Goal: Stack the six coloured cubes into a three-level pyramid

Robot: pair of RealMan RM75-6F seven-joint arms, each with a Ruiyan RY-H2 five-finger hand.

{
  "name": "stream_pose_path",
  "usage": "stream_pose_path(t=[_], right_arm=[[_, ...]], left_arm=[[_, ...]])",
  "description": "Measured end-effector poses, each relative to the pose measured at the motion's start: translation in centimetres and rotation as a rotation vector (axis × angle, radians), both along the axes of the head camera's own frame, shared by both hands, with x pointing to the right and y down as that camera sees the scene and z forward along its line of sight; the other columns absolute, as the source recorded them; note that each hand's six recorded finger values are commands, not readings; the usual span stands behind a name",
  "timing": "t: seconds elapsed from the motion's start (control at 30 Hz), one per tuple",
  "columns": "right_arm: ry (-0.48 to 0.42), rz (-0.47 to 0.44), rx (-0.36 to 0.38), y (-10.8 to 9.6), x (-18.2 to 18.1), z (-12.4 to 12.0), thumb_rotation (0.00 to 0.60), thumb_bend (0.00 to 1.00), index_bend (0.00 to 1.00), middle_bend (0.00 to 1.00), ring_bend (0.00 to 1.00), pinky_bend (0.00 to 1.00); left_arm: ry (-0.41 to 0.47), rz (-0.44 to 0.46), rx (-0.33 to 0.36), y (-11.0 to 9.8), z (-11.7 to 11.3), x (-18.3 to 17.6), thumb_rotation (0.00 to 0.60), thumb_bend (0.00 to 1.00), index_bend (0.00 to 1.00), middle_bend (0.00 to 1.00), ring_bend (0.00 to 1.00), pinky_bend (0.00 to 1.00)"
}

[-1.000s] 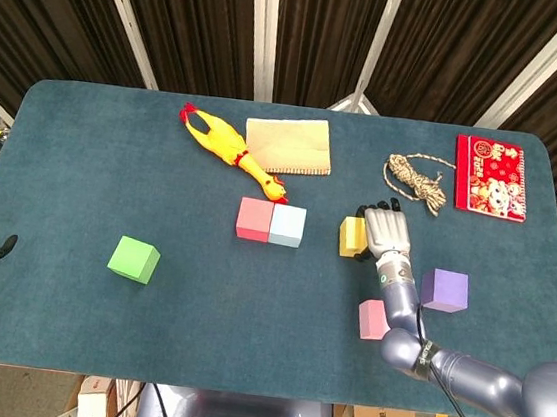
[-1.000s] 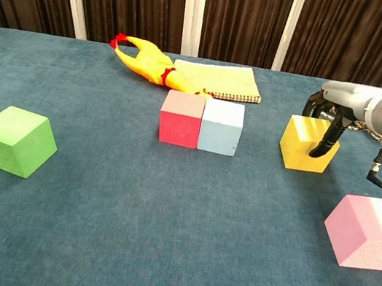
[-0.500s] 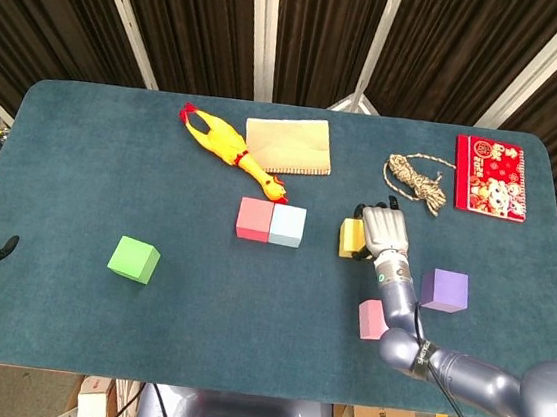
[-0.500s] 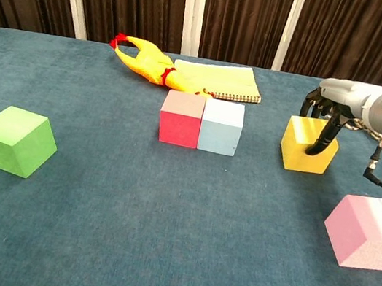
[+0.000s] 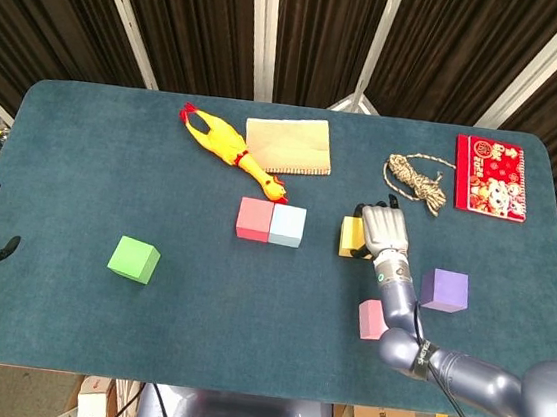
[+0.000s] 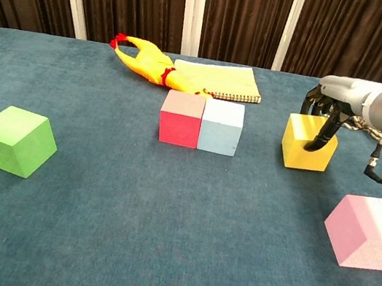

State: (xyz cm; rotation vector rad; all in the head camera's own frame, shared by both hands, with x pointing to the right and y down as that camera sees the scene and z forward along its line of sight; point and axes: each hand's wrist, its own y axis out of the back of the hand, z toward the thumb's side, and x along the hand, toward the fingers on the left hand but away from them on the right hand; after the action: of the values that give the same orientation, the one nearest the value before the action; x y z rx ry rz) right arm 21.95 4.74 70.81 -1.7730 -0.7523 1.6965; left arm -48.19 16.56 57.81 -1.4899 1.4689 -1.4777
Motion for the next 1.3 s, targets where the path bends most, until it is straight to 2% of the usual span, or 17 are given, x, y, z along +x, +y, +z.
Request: stream_pose_path(t=[0.27,0.6,0.8,1.3], right_arm=[[-0.019,-0.002,-0.002,0.0,-0.2,-1.1,0.600,0.27,0.39,0.41,0.24,0.00],[-0.042,0.027,-0.001,-0.3,-1.4,-2.9,0.600,0.27,0.39,0.41,0.24,0.00],[-0.021,0.008,0.007,-0.1,-2.3,-2.2,0.600,0.27,0.39,0.42,0.25,0.00],[-0.015,0.030,0.004,0.1,-3.8,-0.9,0.600,0.27,0.39,0.42,0.25,0.00]], left_arm=[[-0.007,0.004,0.002,-0.1,0.0,-0.1,0.600,0.28,0.21,0.00,0.00,0.00],[-0.040,0.026,0.055,-0.4,-0.7,-0.4,0.600,0.28,0.19,0.00,0.00,0.00],[-0.041,0.020,0.063,-0.3,-0.9,-0.6,0.600,0.28,0.19,0.00,0.00,0.00],[-0.047,0.014,0.065,-0.3,-0.9,-0.6,0.600,0.28,0.19,0.00,0.00,0.00]])
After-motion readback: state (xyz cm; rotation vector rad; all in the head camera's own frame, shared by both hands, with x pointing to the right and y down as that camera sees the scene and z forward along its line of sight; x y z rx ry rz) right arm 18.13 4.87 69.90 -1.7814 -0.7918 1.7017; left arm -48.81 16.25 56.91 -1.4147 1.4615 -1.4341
